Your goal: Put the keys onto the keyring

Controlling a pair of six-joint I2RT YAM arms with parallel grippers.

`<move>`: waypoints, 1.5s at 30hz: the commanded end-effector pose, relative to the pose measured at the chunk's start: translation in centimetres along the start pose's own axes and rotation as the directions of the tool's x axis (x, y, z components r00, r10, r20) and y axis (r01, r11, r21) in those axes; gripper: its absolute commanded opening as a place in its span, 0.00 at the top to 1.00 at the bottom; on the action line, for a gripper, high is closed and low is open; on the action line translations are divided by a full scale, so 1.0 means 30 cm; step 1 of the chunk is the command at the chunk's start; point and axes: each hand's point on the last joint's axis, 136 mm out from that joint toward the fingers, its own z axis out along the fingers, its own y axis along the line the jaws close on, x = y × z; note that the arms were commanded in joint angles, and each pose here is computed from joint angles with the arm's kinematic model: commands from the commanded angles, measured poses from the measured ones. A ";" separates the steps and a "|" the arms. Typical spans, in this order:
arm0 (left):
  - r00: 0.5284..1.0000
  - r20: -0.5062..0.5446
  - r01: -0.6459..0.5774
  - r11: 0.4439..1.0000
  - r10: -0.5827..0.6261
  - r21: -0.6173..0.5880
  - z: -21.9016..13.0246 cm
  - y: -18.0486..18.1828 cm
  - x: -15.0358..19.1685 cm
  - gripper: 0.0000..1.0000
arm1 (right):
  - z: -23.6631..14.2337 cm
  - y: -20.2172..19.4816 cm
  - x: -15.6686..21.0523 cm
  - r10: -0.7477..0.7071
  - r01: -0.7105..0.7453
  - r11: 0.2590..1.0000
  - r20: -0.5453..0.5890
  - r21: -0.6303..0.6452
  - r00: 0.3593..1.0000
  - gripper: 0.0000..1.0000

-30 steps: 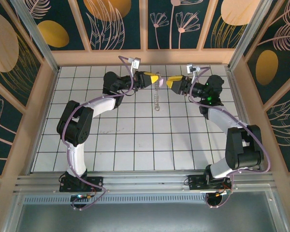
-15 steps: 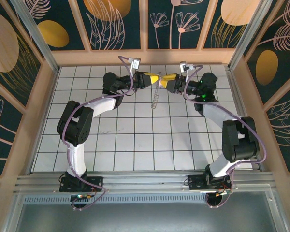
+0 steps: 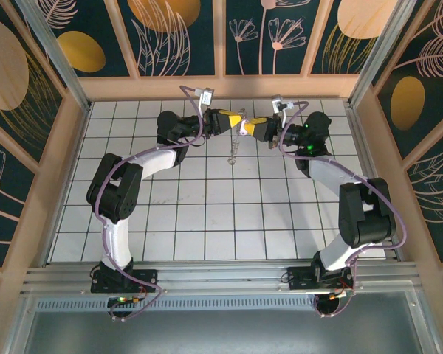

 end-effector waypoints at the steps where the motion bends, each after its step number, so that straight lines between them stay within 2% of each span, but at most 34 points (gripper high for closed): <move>1: 0.993 0.052 -0.111 0.993 0.109 0.036 0.012 -0.110 -0.074 1.00 | 0.009 0.039 0.021 -0.035 0.035 0.999 -0.023 -0.011 0.999 1.00; 7: 0.991 0.068 -0.121 0.992 0.118 0.032 0.013 -0.113 -0.088 1.00 | 0.025 0.028 0.074 -0.016 0.017 1.000 -0.056 0.003 0.998 1.00; 17: 0.989 0.079 -0.128 0.991 0.125 0.029 0.009 -0.119 -0.092 1.00 | 0.010 -0.002 0.071 -0.003 0.004 0.999 -0.017 0.052 1.000 1.00; 24: 0.988 0.099 -0.126 0.991 0.122 0.037 0.003 -0.128 -0.094 1.00 | 0.095 -0.017 0.111 0.049 -0.049 0.999 -0.040 0.000 0.998 1.00; 37: 0.986 0.119 -0.121 0.992 0.116 0.035 0.001 -0.124 -0.102 1.00 | 0.022 -0.059 0.068 0.068 -0.076 0.993 0.093 0.087 0.993 1.00; 45: 0.986 0.120 -0.120 0.992 0.116 0.031 -0.001 -0.122 -0.096 1.00 | 0.139 -0.067 0.120 0.091 -0.092 0.995 0.011 0.042 0.996 1.00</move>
